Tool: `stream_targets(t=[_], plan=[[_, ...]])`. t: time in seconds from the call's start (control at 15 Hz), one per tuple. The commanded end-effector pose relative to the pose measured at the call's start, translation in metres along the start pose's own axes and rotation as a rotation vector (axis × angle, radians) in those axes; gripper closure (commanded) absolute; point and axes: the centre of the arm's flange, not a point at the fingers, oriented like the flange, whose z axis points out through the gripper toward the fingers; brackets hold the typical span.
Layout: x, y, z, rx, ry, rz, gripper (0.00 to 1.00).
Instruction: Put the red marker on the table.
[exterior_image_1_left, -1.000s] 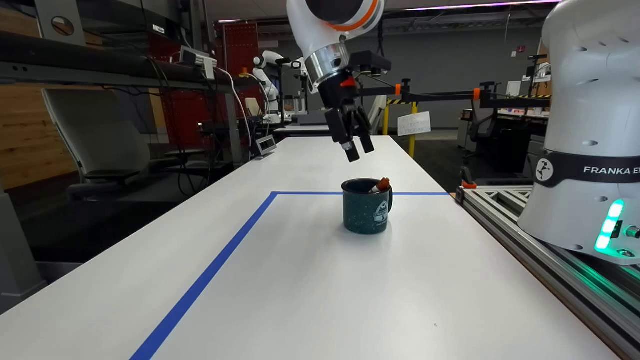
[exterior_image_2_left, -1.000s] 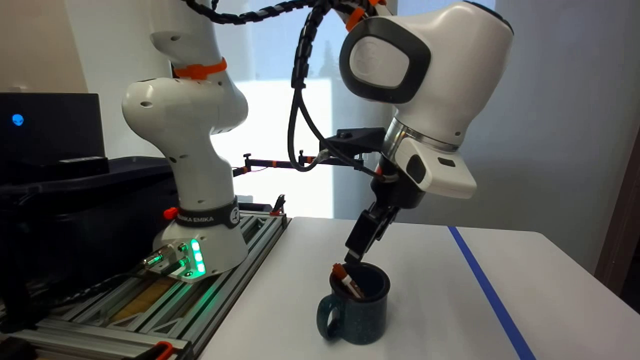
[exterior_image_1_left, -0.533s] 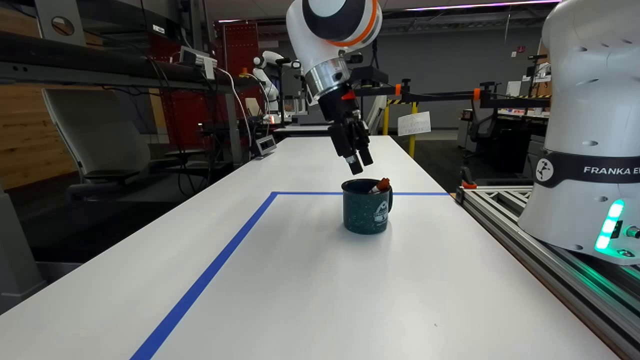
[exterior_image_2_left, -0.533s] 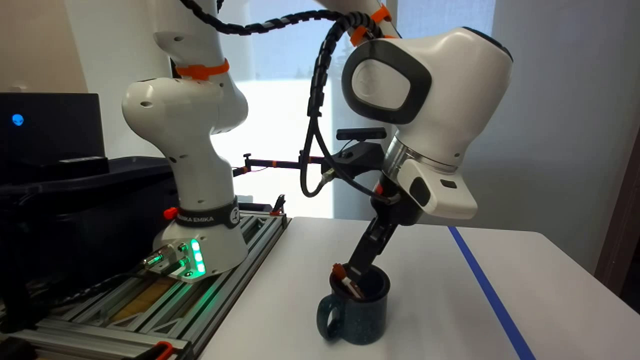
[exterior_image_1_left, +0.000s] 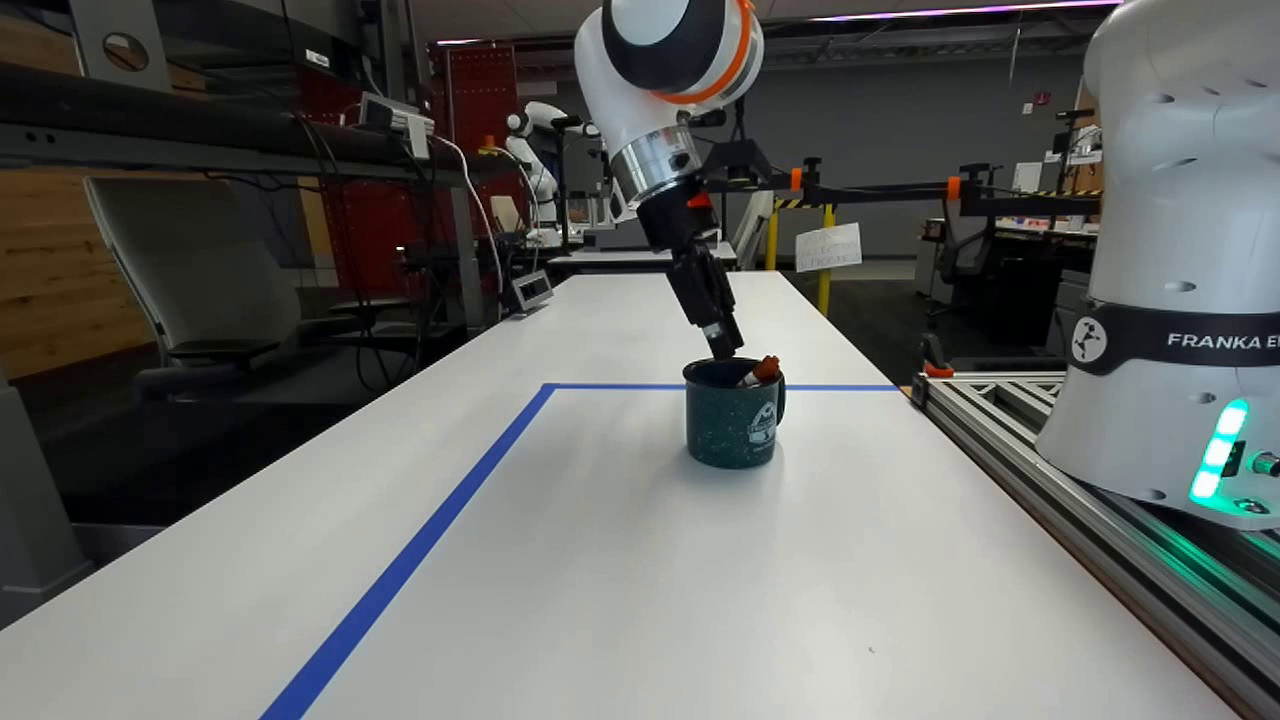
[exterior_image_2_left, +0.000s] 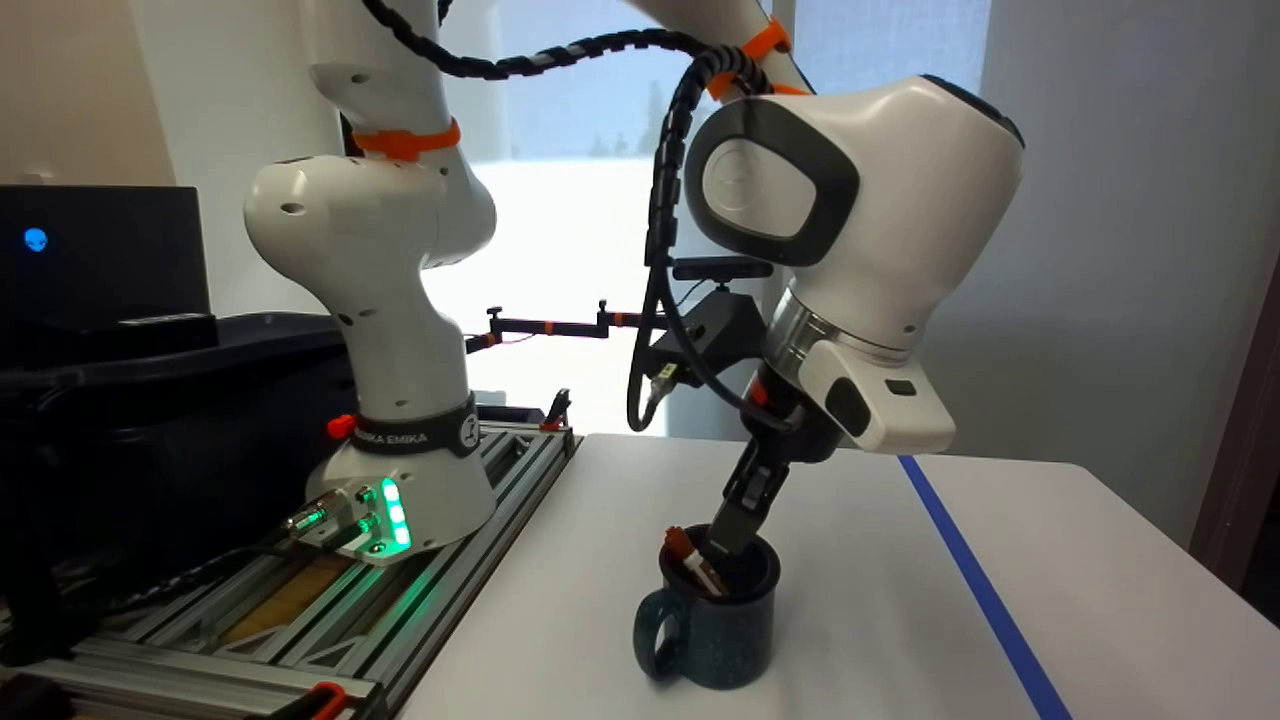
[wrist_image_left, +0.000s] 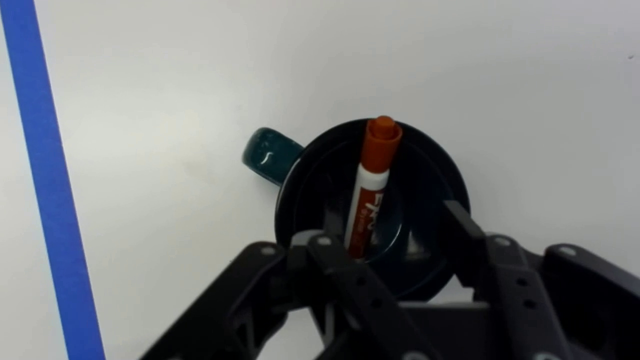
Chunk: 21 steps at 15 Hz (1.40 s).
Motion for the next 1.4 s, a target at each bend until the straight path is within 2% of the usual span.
stream_targets(t=[0.0,0.47,0.8,1.33], plan=[[0.001,0.004,0.006,0.024,0.008,-0.044,0.48],[0.005,0.006,0.019,0.03,-0.02,-0.09,0.56],[0.008,0.006,0.026,0.031,-0.032,-0.101,0.53],[0.015,0.004,0.041,0.024,-0.045,-0.107,0.55]])
